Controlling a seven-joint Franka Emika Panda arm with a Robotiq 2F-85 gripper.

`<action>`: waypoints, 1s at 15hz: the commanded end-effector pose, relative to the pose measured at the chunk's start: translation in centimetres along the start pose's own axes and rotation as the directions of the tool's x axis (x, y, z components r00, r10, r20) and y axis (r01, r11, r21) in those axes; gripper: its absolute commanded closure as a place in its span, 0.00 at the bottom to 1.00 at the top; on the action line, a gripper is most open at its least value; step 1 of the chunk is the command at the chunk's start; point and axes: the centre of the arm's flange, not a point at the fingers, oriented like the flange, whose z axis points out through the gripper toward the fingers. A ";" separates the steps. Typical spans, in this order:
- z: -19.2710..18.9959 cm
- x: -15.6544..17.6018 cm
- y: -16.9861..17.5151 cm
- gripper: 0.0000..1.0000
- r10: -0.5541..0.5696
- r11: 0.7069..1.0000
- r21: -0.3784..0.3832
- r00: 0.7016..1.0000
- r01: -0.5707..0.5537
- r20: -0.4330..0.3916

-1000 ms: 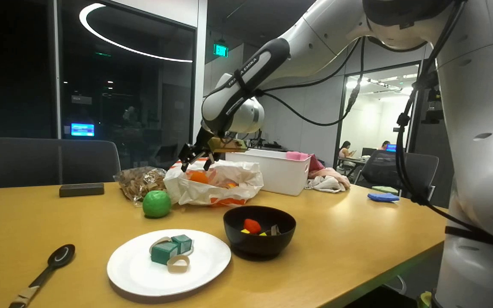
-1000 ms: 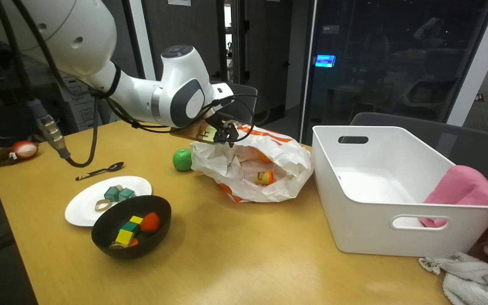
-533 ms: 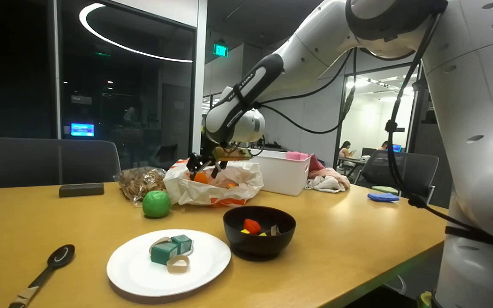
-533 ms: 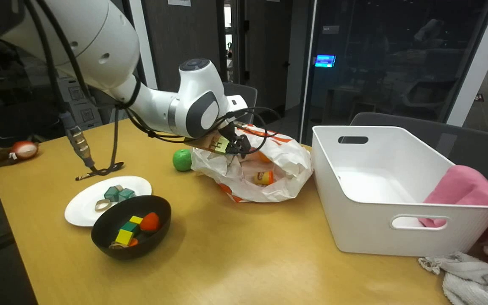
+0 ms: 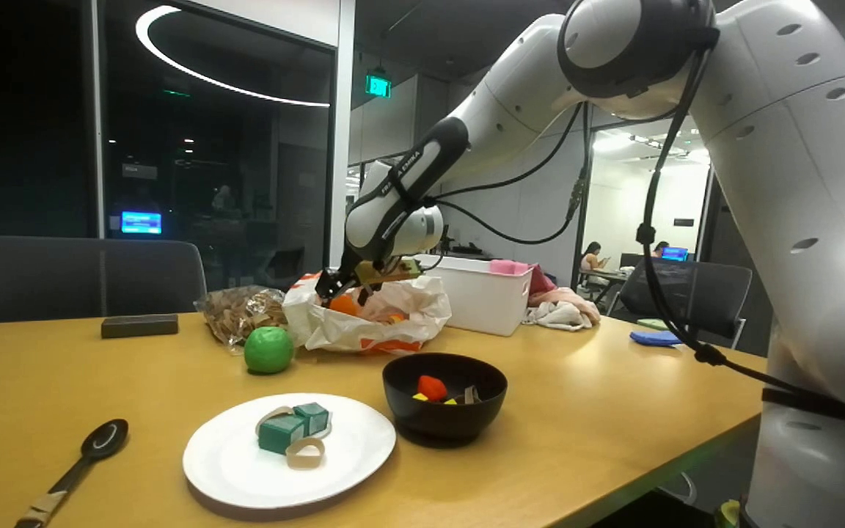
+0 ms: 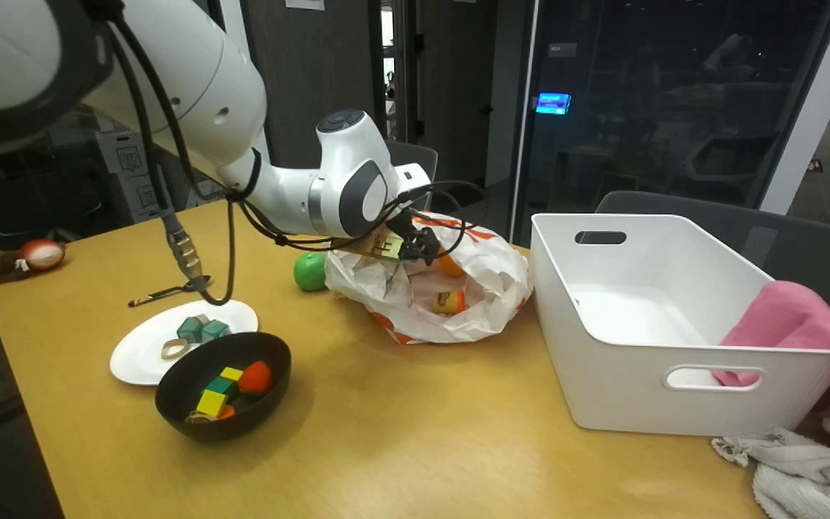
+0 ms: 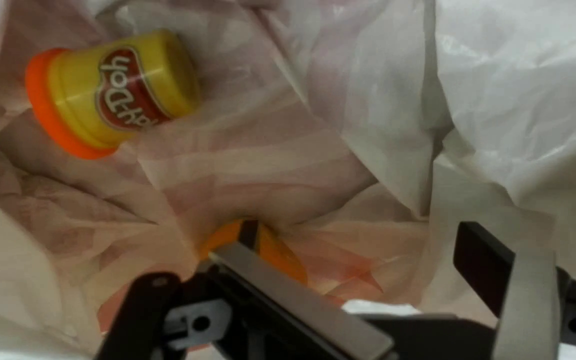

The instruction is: Remove the apple, orange and yellow container from the plastic bag.

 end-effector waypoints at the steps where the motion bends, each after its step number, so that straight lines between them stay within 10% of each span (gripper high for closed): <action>1: 1.7 3.8 -0.9 0.00 0.069 0.997 -0.014 0.995 -0.070 -0.072; 15: 4.1 5.7 0.1 0.00 0.055 0.983 -0.166 0.986 -0.081 -0.157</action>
